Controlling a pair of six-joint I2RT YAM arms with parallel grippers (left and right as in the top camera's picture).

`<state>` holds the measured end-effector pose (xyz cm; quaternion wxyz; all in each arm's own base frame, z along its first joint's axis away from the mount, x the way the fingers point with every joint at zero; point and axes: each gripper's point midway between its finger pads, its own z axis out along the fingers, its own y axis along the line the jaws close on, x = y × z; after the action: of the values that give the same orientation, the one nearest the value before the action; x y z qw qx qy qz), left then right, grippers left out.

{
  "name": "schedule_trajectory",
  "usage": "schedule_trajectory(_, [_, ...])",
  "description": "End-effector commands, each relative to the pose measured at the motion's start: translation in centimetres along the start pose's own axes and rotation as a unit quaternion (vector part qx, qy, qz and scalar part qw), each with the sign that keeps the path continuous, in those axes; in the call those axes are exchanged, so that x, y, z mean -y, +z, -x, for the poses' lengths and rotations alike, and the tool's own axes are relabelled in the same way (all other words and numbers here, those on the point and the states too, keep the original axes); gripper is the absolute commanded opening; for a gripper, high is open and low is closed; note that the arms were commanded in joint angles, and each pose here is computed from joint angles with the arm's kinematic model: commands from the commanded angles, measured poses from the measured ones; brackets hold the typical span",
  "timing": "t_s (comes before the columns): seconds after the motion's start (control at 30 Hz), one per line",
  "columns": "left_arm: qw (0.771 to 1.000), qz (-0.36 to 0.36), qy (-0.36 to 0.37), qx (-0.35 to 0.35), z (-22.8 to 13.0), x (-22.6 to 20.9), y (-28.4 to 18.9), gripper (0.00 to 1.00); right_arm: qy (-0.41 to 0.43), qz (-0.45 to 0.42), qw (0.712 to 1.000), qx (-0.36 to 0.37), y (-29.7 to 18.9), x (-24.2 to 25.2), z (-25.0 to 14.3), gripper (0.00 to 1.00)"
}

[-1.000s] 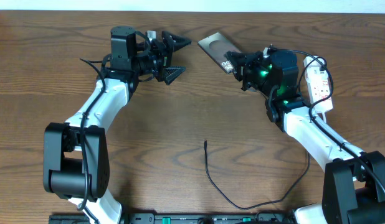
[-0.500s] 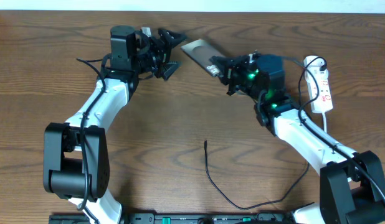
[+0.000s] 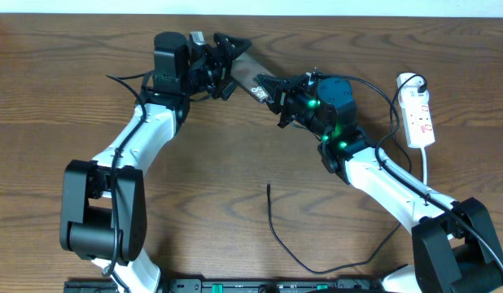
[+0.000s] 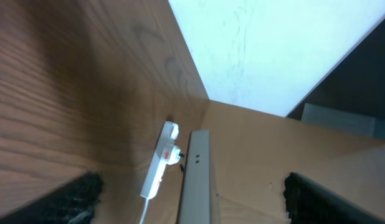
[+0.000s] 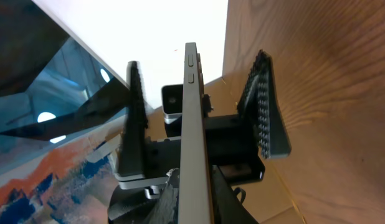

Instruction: Plug charger to phone and switch on socket

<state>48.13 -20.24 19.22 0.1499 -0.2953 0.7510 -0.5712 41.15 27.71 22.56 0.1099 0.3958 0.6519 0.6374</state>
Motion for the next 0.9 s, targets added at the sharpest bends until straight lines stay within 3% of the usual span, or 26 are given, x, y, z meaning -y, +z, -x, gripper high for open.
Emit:
schedule_trajectory(0.0, [1.0, -0.008, -0.009, 0.007, -0.5, 1.1, 0.0, 0.86, -0.004, 0.011, 1.0, -0.022, 0.3, -0.9, -1.7, 0.01])
schedule_trajectory(0.27, [0.999, -0.009, -0.034, 0.006, -0.7, 1.2, 0.2, 0.86, -0.006, 0.008, 1.0, -0.029, 0.5, -0.6, -2.5, 0.01])
schedule_trajectory(0.33, [0.999, -0.01, -0.033, 0.006, -0.7, 1.3, 0.2, 0.75, -0.006, 0.007, 0.999, -0.032, 0.5, -0.5, -2.7, 0.01])
schedule_trajectory(0.4, [0.999, -0.012, -0.031, 0.006, -0.7, 1.4, 0.2, 0.57, -0.006, 0.006, 0.999, -0.033, 0.5, -0.4, -2.9, 0.01])
schedule_trajectory(0.57, [0.999, -0.022, -0.023, 0.008, -0.6, 1.9, 0.2, 0.37, -0.007, 0.004, 0.999, -0.036, 0.6, -0.3, -3.2, 0.01])
schedule_trajectory(0.7, [0.999, -0.021, -0.023, 0.011, -0.5, 1.9, 0.2, 0.08, -0.013, 0.004, 0.999, -0.036, 0.7, -0.2, -3.4, 0.01])
schedule_trajectory(0.87, [0.999, -0.021, -0.023, 0.011, -0.5, 1.9, 0.2, 0.08, -0.016, 0.004, 0.999, -0.036, 0.7, -0.2, -3.4, 0.01])
